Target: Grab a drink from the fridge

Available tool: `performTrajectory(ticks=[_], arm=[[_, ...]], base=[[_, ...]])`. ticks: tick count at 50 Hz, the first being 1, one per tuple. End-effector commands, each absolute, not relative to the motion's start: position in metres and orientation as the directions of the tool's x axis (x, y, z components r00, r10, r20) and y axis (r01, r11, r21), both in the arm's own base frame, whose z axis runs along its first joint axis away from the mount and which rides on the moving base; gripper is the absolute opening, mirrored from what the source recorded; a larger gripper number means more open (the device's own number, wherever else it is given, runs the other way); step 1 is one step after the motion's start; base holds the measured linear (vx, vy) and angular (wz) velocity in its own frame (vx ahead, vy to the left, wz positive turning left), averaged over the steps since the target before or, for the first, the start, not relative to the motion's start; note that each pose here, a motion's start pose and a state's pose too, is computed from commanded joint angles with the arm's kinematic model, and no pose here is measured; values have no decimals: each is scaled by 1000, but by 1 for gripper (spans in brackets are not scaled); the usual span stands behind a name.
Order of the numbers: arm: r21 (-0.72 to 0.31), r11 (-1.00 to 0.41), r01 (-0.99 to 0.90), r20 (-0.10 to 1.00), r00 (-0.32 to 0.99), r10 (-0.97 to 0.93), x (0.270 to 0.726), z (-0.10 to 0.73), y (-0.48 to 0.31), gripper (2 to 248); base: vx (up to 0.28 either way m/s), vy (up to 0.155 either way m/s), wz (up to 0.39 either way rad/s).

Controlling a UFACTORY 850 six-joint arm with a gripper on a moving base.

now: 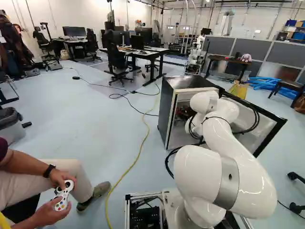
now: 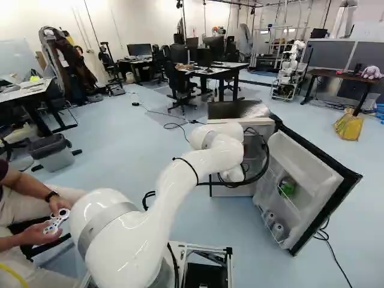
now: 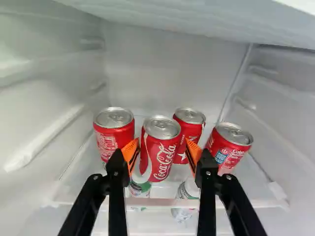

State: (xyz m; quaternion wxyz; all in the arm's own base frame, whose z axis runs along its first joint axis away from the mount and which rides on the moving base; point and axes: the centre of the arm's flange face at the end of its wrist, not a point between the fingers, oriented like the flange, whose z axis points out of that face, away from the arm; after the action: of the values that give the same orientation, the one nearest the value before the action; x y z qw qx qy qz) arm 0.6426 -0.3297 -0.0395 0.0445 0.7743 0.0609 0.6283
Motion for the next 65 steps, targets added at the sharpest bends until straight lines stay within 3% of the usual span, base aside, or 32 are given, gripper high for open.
performTrajectory(ticks=[27, 28, 33, 34, 38, 39, 65], arm=[[144, -989, 44, 967, 205, 150, 643, -39, -325, 146], [144, -989, 44, 967, 205, 150, 643, -39, -325, 136], [144, -989, 44, 967, 205, 150, 643, -39, -325, 136], [144, -989, 44, 967, 205, 150, 643, -39, -325, 101], [144, -989, 44, 967, 205, 150, 643, -39, -325, 101], [144, -989, 44, 967, 205, 150, 643, -39, -325, 88], [138, -989, 43, 966, 214, 144, 639, -37, -325, 88]], base=[[0, 0, 0], [0, 0, 0], [0, 0, 0], [0, 0, 0], [0, 0, 0], [0, 0, 0], [0, 0, 0]])
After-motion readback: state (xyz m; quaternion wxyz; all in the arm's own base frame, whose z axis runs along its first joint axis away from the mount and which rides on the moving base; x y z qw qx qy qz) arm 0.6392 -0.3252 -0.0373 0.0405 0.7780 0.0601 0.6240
